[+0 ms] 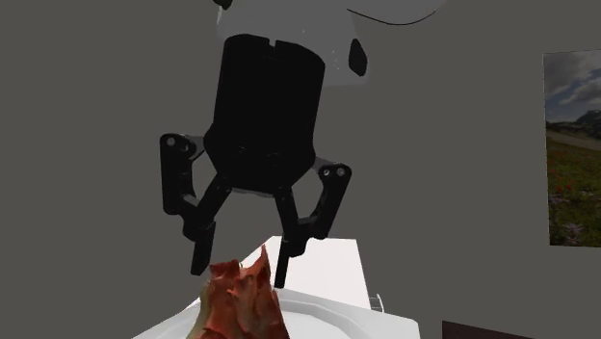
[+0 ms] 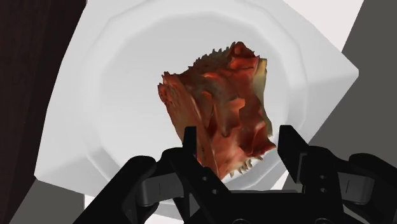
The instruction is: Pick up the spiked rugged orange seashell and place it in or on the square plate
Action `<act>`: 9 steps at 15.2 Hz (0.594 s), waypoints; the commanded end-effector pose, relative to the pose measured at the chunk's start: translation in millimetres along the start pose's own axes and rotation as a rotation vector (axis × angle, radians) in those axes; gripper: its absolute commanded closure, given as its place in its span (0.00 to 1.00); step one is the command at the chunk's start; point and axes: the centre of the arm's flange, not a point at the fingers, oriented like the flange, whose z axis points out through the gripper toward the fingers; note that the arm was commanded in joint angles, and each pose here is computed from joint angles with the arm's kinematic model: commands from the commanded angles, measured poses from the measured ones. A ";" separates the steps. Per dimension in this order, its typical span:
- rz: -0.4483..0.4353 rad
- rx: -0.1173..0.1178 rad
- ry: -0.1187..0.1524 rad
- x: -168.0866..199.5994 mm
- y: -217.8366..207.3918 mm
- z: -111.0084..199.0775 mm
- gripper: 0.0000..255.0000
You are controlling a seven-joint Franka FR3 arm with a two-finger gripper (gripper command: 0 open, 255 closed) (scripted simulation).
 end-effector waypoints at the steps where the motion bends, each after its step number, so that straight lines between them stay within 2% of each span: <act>1: 0.000 0.001 0.000 -1.5 1.5 10.3 1.00; 5: 0.000 0.001 0.000 -3.8 4.8 28.6 1.00; 9: 0.000 0.001 0.000 -3.7 4.8 28.6 1.00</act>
